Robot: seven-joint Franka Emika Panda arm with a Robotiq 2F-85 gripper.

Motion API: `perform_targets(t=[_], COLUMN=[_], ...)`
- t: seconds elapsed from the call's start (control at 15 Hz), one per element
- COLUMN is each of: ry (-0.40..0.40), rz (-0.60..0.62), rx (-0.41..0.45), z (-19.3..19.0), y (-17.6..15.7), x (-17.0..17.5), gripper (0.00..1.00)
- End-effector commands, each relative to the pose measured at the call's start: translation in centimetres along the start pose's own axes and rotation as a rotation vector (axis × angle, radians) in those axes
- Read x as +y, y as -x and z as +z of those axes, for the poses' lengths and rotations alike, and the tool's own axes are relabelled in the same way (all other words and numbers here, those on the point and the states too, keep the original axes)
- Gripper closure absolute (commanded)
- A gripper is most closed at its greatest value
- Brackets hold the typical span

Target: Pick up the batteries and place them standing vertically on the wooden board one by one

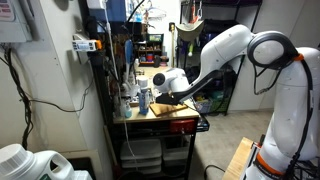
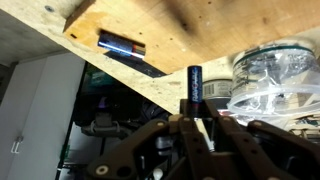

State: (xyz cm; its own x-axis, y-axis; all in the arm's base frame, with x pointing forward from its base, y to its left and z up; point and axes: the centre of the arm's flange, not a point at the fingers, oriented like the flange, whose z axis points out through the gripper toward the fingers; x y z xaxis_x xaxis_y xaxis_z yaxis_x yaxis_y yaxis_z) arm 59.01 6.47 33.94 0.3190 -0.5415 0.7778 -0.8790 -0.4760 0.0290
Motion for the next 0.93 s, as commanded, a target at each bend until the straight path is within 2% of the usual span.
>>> perform_targets(t=[0.0,0.33,0.53,0.67,0.87], ry=[0.017,0.002,-0.043,-0.039,-0.049], rz=[0.033,0.078,0.114,0.115,0.103], rx=[0.042,0.140,0.135,0.130,0.172], z=[-0.9,-1.6,-1.4,-1.2,-1.0], y=[1.4,3.3,4.5,5.3,6.1], x=[0.0,0.0,-0.2,-0.2,-0.3], gripper=[0.96,0.96,0.96,0.96,0.96])
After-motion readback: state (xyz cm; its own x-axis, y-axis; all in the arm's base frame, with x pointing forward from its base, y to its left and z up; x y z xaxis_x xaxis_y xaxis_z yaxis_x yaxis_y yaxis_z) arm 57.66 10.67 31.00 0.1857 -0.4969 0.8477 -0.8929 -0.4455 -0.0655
